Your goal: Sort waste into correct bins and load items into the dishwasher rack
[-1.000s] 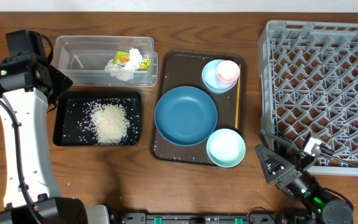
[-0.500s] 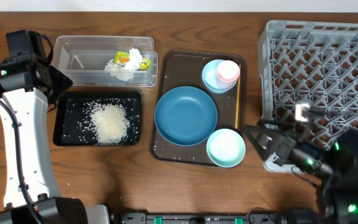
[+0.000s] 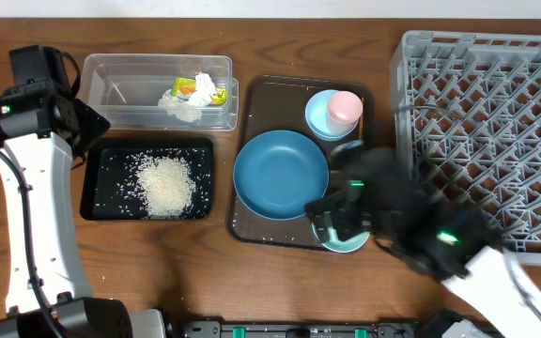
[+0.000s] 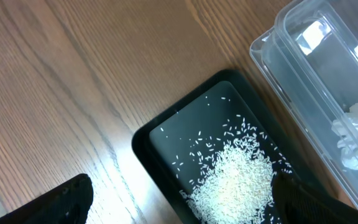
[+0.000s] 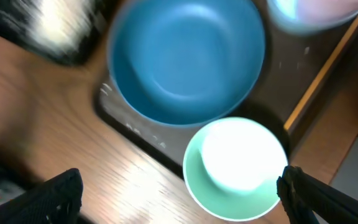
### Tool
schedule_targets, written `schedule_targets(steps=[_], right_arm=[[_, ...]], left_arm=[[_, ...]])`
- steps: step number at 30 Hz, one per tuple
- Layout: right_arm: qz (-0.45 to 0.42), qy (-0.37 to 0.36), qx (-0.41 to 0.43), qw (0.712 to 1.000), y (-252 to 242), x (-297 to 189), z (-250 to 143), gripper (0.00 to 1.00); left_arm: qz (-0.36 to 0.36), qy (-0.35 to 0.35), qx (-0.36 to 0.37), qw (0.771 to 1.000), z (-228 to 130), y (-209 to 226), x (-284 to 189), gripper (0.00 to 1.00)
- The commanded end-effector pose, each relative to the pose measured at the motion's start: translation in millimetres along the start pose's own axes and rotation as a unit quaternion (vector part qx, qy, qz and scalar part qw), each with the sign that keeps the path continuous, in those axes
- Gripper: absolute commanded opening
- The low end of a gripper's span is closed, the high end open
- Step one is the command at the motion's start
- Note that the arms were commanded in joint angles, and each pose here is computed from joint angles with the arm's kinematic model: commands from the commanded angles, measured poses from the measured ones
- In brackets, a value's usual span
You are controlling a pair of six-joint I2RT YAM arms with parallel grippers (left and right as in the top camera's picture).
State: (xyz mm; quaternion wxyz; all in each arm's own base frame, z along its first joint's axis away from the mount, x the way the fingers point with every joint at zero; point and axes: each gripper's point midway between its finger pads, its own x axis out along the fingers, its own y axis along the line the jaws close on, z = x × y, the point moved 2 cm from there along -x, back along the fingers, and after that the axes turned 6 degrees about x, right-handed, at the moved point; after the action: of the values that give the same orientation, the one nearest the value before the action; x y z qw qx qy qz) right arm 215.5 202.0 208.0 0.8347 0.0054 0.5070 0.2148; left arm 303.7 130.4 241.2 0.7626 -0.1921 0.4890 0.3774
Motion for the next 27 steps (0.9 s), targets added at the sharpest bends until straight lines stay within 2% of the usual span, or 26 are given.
schedule_targets(steps=[1, 8, 12, 18, 24, 27], right_arm=[[-0.066, 0.026, -0.01, 0.997, -6, 28, -4, 0.99], [-0.12, 0.16, -0.022, 0.98, -20, 73, -46, 0.99], [-0.1, 0.206, -0.017, 0.973, -13, 83, -62, 0.99], [-0.077, 0.214, -0.021, 0.974, -1, 97, -65, 0.84], [-0.098, 0.228, -0.014, 0.969, -2, 118, -77, 0.77], [-0.105, 0.233, -0.009, 0.967, -4, 126, -80, 0.77]], left_arm=[[0.002, 0.0, -0.006, 1.0, 1, 2, 0, 0.93], [0.002, 0.0, -0.006, 1.0, 1, 2, 0, 0.93], [0.002, 0.0, -0.006, 1.0, 1, 2, 0, 0.93], [0.002, 0.0, -0.006, 1.0, 1, 2, 0, 0.93], [0.002, 0.0, -0.006, 1.0, 1, 2, 0, 0.93], [0.002, 0.0, -0.006, 1.0, 1, 2, 0, 0.93]])
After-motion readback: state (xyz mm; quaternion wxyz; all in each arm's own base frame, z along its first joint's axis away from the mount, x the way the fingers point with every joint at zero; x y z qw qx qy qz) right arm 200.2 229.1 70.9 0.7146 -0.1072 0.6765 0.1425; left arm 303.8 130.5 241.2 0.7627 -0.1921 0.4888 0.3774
